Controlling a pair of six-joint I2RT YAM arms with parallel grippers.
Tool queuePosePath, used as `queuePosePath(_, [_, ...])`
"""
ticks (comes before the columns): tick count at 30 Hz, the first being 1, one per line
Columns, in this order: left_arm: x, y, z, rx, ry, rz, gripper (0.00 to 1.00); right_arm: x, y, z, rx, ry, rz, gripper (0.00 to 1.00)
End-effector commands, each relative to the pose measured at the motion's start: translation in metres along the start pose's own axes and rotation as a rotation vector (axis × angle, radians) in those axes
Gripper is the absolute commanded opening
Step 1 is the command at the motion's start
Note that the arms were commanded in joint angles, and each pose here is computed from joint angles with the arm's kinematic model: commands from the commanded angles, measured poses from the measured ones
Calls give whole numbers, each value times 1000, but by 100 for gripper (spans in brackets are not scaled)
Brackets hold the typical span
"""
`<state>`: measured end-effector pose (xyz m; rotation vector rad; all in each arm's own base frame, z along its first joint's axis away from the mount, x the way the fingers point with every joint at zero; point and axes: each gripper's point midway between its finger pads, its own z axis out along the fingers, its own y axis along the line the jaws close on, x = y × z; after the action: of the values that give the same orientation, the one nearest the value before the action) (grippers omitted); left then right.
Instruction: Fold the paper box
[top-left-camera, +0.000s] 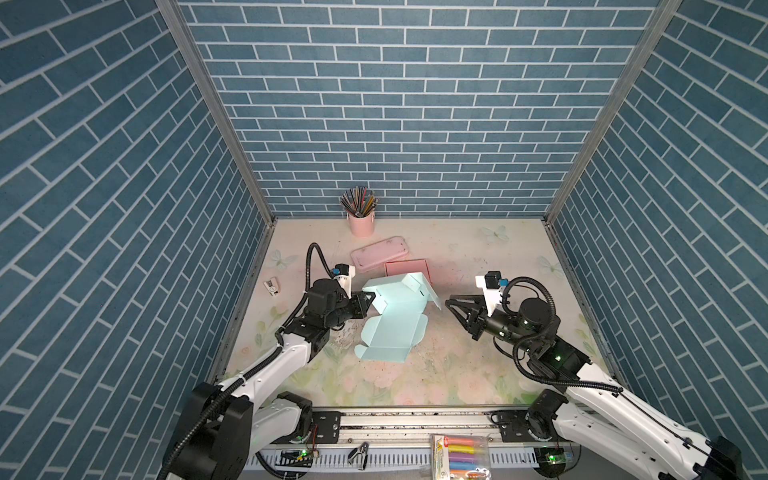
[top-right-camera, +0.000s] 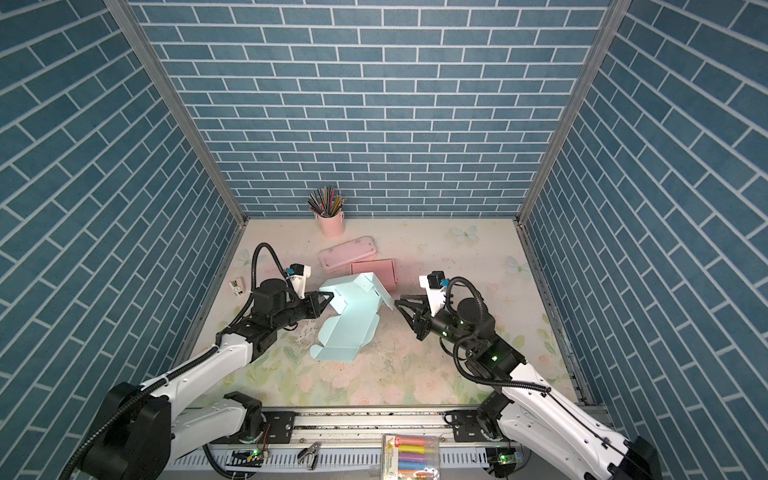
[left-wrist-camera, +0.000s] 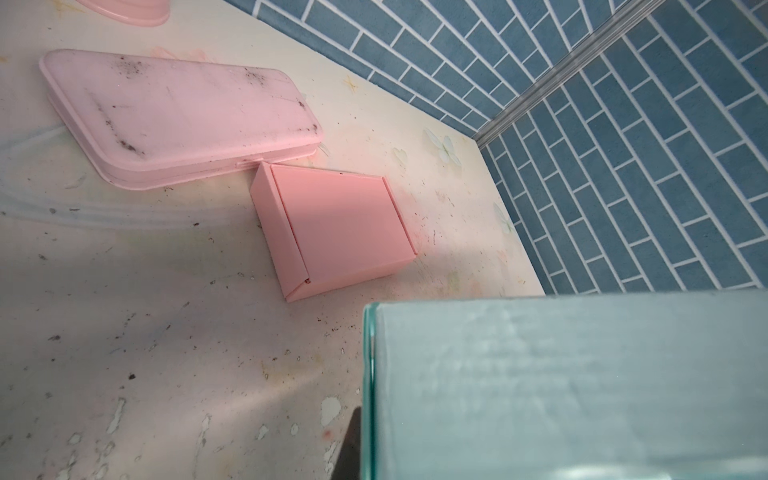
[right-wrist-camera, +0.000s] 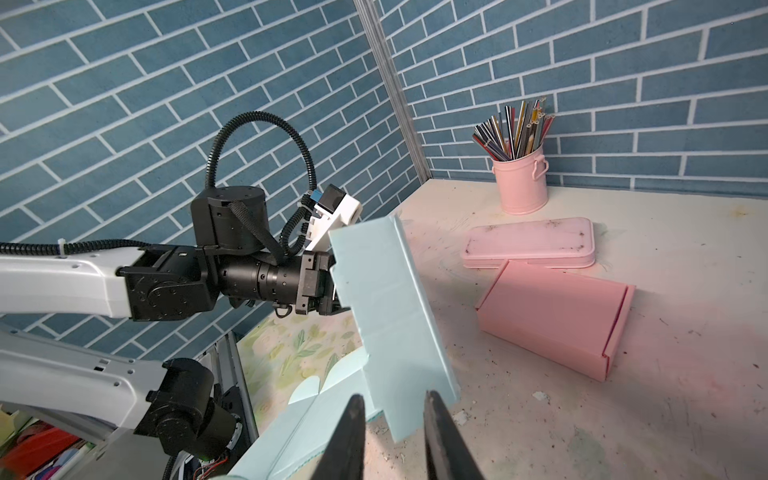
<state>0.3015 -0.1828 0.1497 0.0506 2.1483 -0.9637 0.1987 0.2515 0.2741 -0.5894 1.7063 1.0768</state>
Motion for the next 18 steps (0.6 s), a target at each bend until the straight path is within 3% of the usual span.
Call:
queuePosePath(1, [-7,-9,-4,23,6,45,4,-8,6,6,-52,27,-41,27])
queuePosePath(7, [1,-9,1,39,48,45,5,3,13,26,-145,101,-61,27])
queuePosePath(18, [9,-6,5,47,67,36,5,16,10,38,-169,178,-102,27])
